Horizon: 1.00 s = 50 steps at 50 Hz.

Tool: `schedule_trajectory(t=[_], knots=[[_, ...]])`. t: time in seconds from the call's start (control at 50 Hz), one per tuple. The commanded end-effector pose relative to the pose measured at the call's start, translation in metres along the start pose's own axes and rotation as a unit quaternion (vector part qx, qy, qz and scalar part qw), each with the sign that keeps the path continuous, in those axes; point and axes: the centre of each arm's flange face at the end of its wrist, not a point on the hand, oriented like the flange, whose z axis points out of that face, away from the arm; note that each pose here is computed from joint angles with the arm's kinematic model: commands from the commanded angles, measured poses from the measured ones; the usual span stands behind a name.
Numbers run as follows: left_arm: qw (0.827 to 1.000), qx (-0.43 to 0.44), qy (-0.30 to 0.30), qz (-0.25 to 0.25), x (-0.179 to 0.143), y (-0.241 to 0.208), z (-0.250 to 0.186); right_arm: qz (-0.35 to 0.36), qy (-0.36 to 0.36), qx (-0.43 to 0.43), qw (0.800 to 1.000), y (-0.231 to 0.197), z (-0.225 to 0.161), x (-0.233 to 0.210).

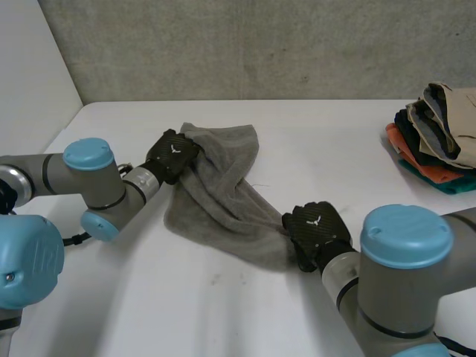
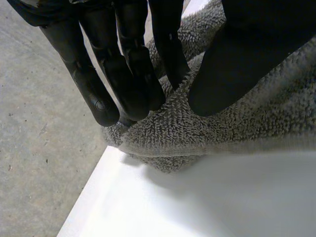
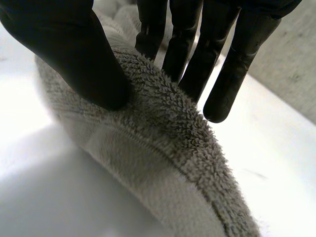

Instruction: Fold the laundry.

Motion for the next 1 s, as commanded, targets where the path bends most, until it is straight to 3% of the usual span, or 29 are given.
schedule_trajectory(t=[0.02, 0.18, 0.32, 0.38, 0.54, 0.74, 0.82, 0.88, 0.92, 1.0], knots=[[1.000, -0.010, -0.017, 0.003, -0.007, -0.038, -0.018, -0.042, 0.031, 0.021, 0.998, -0.018, -0.015, 0.023], [0.999, -0.019, -0.042, 0.003, -0.025, -0.111, -0.091, -0.116, 0.114, 0.024, 0.986, -0.032, -0.009, 0.090], [0.999, 0.036, -0.024, 0.006, 0.005, -0.186, -0.167, -0.144, 0.159, 0.086, 0.973, -0.075, 0.012, 0.141], [0.998, 0.053, -0.001, -0.015, 0.024, -0.198, -0.177, -0.143, 0.153, 0.086, 0.974, -0.075, 0.037, 0.146], [0.997, 0.023, 0.054, -0.058, 0.066, -0.173, -0.136, -0.152, 0.152, 0.095, 0.972, -0.060, 0.106, 0.153], [0.997, 0.023, 0.015, -0.069, 0.069, -0.163, -0.081, -0.157, 0.187, 0.181, 0.953, -0.050, 0.167, 0.133], [0.994, 0.044, 0.000, -0.098, 0.056, -0.175, -0.081, -0.140, 0.185, 0.194, 0.953, -0.061, 0.156, 0.124], [0.989, 0.065, -0.034, -0.128, 0.024, -0.192, -0.090, -0.117, 0.188, 0.199, 0.955, -0.074, 0.133, 0.127], [0.984, 0.058, -0.066, -0.153, -0.006, -0.186, -0.098, -0.091, 0.189, 0.212, 0.954, -0.094, 0.101, 0.132], [0.977, 0.029, -0.097, -0.187, -0.035, -0.164, -0.110, -0.053, 0.169, 0.202, 0.963, -0.105, 0.052, 0.129]])
